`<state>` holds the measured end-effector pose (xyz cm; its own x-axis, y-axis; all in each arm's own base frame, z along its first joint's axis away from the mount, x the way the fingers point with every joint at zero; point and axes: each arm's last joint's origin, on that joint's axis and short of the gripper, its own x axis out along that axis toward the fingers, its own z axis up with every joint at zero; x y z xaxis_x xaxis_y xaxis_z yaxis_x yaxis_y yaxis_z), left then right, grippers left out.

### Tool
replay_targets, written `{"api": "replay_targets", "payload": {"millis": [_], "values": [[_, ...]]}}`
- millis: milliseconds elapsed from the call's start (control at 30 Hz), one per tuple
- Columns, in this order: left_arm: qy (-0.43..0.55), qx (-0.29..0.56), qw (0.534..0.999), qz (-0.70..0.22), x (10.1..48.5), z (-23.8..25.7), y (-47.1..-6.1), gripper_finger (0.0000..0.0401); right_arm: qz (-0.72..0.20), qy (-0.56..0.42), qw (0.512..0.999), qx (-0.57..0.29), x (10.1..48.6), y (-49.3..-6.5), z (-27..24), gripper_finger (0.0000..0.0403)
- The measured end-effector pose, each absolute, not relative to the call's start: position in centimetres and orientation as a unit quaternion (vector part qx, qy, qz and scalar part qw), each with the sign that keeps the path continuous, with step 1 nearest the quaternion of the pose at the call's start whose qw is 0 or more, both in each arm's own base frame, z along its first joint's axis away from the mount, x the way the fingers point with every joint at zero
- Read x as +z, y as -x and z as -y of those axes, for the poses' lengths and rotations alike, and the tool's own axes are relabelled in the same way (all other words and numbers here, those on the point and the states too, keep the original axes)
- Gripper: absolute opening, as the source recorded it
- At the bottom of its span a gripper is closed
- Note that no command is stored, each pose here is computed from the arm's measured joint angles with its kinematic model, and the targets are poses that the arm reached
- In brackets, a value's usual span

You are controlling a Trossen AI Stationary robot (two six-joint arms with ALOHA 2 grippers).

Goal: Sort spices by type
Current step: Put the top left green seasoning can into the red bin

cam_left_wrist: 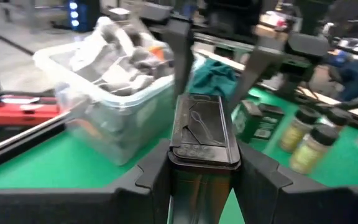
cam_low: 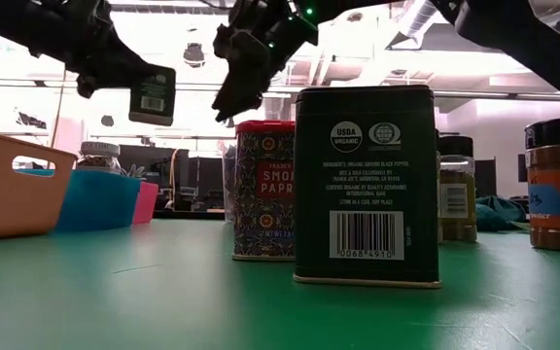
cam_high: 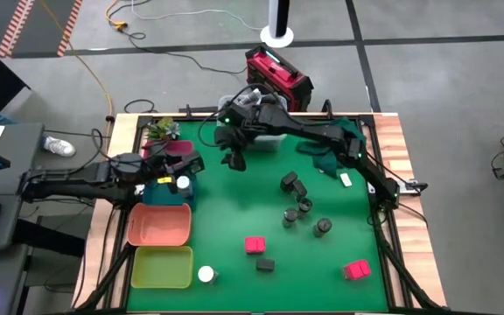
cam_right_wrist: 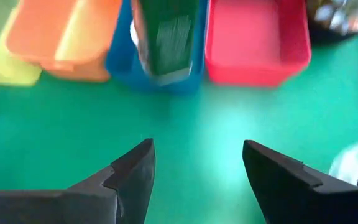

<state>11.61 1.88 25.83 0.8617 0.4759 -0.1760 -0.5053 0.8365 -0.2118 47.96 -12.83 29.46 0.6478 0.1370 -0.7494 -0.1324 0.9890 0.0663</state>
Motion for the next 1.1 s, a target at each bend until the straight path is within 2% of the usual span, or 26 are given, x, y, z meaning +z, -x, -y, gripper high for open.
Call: {"api": "replay_targets", "payload": {"millis": [267,700,1100], "values": [[0.158,0.35,0.92,-0.08,24.8,-2.3,-10.7,0.0135,-0.446,-0.017,0.891,0.079,29.0,-47.4,12.5,0.0265],[0.127,0.521,0.838,-0.1,23.2,-2.9,-9.1,0.0135,-0.433,-0.017,0.897,0.084,29.2,-48.1,10.9,0.0264],[0.167,0.582,0.785,-0.132,21.3,-2.9,-7.3,0.0135,-0.427,-0.011,0.899,0.095,29.3,-48.5,9.7,0.0264]]}}
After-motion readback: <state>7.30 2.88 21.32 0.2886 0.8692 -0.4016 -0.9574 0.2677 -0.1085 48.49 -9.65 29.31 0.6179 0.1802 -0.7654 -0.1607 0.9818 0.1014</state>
